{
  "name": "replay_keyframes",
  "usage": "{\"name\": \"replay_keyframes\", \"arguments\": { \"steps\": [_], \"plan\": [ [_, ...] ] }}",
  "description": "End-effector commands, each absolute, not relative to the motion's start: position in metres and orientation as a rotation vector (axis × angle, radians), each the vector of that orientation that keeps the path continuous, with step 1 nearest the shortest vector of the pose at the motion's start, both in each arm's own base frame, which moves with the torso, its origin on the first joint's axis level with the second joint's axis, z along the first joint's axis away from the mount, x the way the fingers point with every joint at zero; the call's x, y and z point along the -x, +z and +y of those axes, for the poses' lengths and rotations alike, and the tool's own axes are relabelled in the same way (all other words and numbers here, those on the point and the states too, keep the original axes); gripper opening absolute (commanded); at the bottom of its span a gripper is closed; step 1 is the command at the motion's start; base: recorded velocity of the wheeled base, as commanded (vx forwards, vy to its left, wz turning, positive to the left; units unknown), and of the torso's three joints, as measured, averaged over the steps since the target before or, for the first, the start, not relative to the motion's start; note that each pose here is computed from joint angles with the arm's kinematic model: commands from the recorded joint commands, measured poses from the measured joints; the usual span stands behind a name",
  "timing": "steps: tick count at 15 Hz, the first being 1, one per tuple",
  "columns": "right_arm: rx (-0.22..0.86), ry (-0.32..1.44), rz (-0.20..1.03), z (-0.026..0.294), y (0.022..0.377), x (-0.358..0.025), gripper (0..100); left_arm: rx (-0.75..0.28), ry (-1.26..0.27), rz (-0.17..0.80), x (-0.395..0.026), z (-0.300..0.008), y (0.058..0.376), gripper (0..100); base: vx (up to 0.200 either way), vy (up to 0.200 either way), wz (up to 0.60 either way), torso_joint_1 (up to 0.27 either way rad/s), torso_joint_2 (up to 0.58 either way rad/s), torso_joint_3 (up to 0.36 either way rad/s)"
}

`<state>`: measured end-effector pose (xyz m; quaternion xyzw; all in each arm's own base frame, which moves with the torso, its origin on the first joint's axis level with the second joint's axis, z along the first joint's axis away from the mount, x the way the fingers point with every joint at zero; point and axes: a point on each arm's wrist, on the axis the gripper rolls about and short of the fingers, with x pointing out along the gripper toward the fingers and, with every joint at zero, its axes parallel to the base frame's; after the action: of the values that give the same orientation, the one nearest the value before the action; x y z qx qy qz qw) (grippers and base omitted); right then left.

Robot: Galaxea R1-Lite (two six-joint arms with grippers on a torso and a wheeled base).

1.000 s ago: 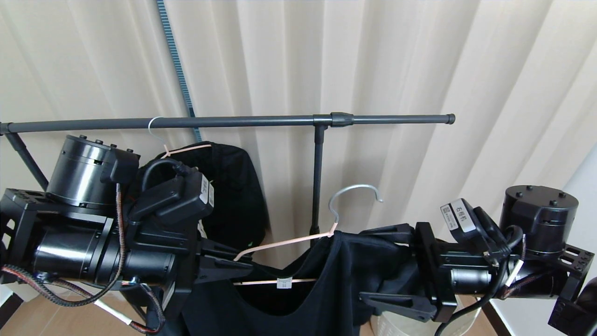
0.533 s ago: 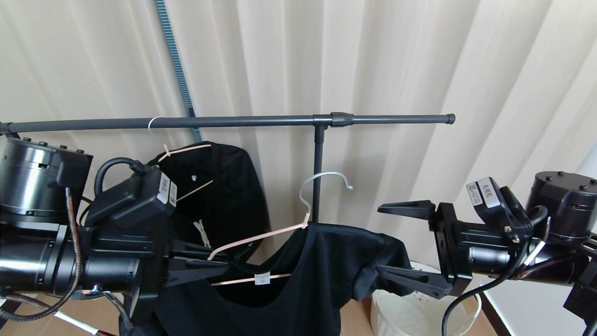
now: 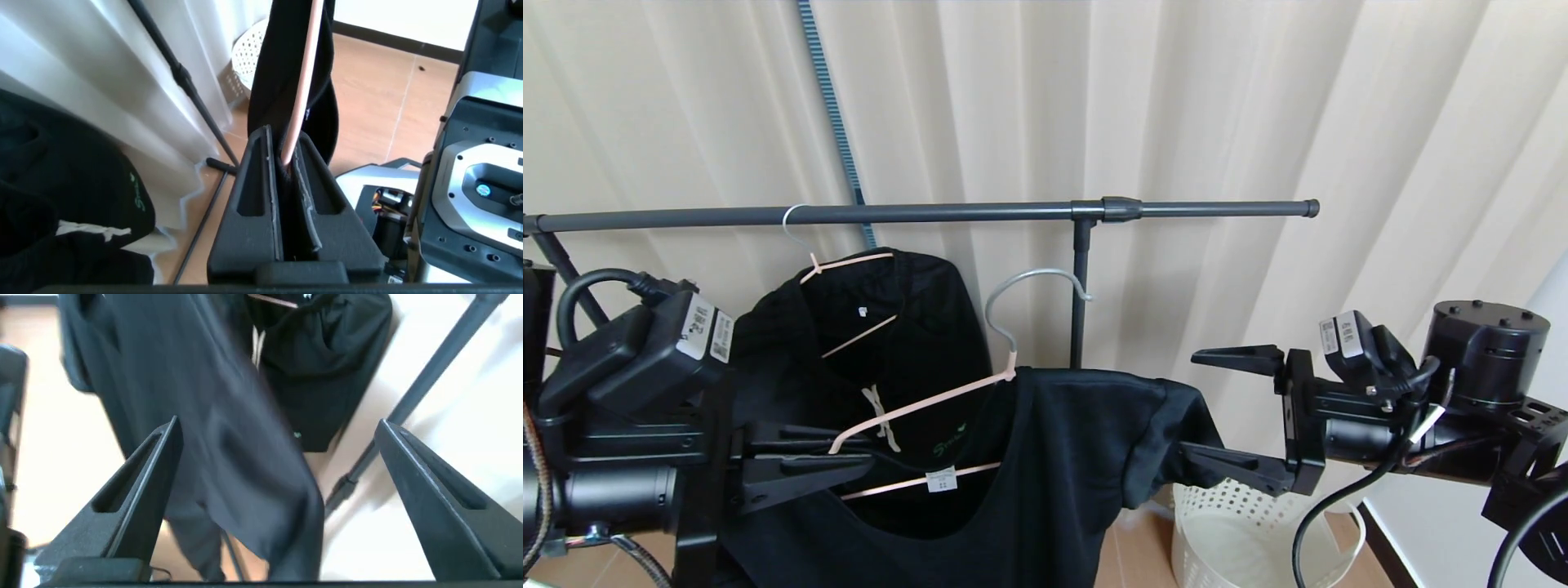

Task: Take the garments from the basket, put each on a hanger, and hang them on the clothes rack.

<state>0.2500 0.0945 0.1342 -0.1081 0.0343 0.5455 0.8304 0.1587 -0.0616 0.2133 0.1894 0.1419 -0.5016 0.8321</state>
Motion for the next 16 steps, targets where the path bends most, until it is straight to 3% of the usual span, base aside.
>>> {"name": "replay_keyframes", "arguments": {
  "steps": [1,6,7,16],
  "plan": [
    [0.232,1.138,0.118,0.095,0.120,-0.261,100,-0.400,-1.043,0.273,-0.150,-0.057,0.218,0,0.000,0.000,0.00,0.000,0.00,0.000],
    [0.259,1.086,0.144,0.095,0.111,-0.270,100,-0.393,-1.040,0.271,-0.146,-0.056,0.218,0,0.000,0.000,0.00,0.000,0.00,0.000],
    [0.264,1.068,0.146,0.095,0.111,-0.271,0,-0.393,-1.041,0.273,-0.146,-0.056,0.218,0,0.000,0.000,0.00,0.000,0.00,0.000],
    [0.261,0.967,0.134,0.075,0.115,-0.291,0,-0.373,-1.016,0.263,-0.133,-0.050,0.218,0,0.000,0.000,0.00,0.000,0.00,0.000]
  ]
}}
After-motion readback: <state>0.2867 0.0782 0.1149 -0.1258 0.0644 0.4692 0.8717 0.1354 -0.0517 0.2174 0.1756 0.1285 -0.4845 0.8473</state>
